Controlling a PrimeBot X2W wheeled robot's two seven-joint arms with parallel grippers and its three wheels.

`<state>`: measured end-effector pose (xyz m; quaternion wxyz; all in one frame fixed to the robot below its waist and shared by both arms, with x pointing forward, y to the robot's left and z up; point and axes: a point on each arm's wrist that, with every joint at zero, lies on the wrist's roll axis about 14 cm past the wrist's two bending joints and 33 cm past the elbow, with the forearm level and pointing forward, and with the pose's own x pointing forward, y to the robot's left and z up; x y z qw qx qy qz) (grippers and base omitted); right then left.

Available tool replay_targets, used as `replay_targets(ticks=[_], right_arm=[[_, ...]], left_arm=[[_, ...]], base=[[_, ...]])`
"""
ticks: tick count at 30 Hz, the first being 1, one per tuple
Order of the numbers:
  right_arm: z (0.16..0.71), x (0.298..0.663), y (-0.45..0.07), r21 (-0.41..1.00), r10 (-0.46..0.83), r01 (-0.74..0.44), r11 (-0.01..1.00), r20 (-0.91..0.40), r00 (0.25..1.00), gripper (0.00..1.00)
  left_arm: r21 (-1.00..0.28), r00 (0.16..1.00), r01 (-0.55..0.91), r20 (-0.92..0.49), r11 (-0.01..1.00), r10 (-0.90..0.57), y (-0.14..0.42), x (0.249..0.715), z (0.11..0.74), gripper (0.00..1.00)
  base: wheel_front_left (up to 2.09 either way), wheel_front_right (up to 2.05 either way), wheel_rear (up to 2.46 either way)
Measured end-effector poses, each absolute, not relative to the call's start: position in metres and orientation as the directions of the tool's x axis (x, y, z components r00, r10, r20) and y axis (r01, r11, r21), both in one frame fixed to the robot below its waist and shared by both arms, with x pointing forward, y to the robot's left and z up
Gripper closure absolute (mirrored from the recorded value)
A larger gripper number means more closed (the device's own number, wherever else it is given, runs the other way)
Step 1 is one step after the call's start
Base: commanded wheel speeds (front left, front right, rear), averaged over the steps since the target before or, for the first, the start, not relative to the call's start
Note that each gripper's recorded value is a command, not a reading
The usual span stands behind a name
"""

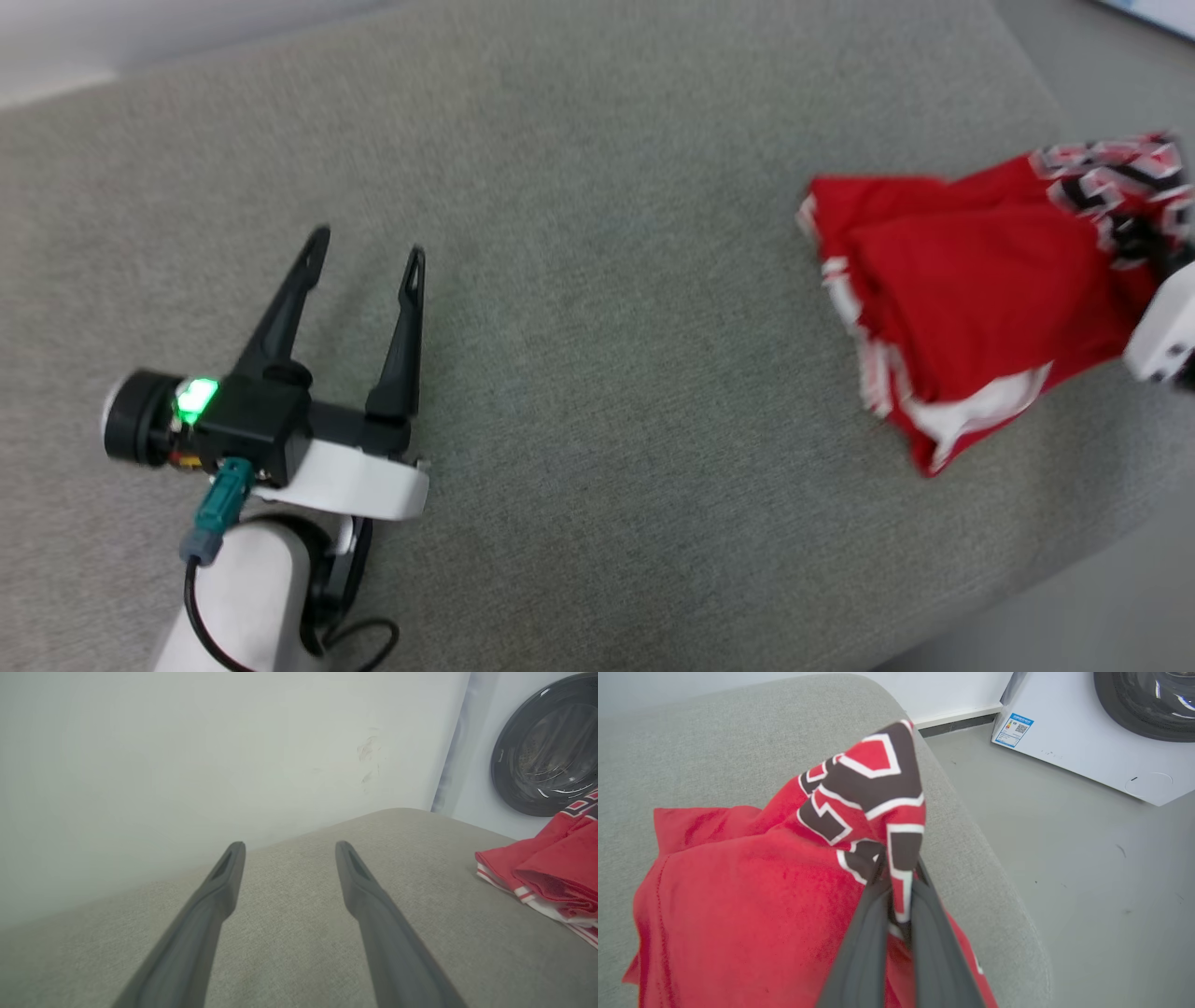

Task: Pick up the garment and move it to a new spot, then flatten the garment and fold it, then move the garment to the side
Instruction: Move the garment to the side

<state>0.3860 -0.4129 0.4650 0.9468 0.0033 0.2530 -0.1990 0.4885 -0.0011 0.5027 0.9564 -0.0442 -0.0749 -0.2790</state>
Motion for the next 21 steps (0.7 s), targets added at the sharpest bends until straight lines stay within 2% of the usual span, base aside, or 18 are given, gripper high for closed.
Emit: replay_targets(ticks=[9, 15, 18, 21], right_arm=[[0.467, 0.416, -0.478, -0.21, -0.539, 0.498, 0.841, -0.399, 0.742, 1.0], [0.427, 0.425, -0.48, -0.231, -0.56, 0.515, 0.825, -0.446, 0.698, 1.0], [0.41, 0.428, -0.476, -0.228, -0.557, 0.514, 0.827, -0.461, 0.691, 0.0], [0.406, 0.43, -0.475, -0.228, -0.56, 0.517, 0.825, -0.451, 0.695, 0.0]], left_arm=[[-0.058, 0.817, 0.571, 0.141, 0.819, -0.56, -0.011, 0.523, 0.467, 0.0], [-0.068, 0.817, 0.575, 0.106, 0.815, -0.567, -0.011, 0.533, 0.44, 0.0], [-0.069, 0.817, 0.575, 0.096, 0.815, -0.568, -0.009, 0.534, 0.435, 0.0], [-0.078, 0.824, 0.565, 0.097, 0.821, -0.558, -0.006, 0.534, 0.437, 0.0]], base=[[0.0, 0.0, 0.0], [0.0, 0.0, 0.0], [0.0, 0.0, 0.0], [0.0, 0.0, 0.0]])
